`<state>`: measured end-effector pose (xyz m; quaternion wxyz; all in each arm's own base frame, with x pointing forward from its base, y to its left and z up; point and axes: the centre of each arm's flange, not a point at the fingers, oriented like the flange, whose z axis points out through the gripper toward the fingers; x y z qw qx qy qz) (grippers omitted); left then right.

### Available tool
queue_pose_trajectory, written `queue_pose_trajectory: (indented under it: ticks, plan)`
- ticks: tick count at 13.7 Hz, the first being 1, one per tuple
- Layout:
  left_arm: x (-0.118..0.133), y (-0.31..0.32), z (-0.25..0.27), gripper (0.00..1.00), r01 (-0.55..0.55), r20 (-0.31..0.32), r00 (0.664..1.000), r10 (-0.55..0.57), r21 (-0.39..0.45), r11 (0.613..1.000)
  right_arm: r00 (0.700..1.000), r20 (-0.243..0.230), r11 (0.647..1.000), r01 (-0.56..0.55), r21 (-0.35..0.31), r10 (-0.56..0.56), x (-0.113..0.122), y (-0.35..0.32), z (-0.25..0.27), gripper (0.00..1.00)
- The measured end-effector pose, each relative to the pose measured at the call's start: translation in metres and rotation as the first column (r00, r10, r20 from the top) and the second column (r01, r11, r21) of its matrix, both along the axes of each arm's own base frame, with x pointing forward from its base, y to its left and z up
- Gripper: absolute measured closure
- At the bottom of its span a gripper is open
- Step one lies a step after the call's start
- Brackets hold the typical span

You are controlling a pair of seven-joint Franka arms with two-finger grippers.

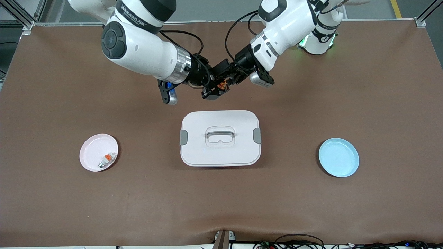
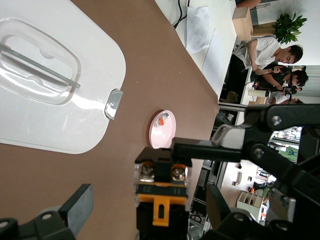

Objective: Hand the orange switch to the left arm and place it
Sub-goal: 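Grasp the switch with the left gripper beside the right gripper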

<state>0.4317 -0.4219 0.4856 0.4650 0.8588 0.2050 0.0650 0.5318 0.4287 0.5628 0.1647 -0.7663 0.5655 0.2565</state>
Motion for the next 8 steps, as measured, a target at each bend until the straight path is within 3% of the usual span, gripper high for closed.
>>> queue_pose_trajectory:
  ticks: [8]
  plan:
    - [-0.0013,0.0012,0.0006,0.0,-0.003,0.006,1.0,0.003,0.004,1.0,1.0,0.022,1.0,-0.004,-0.03,0.005,0.0021,-0.0021,-0.0031,0.28]
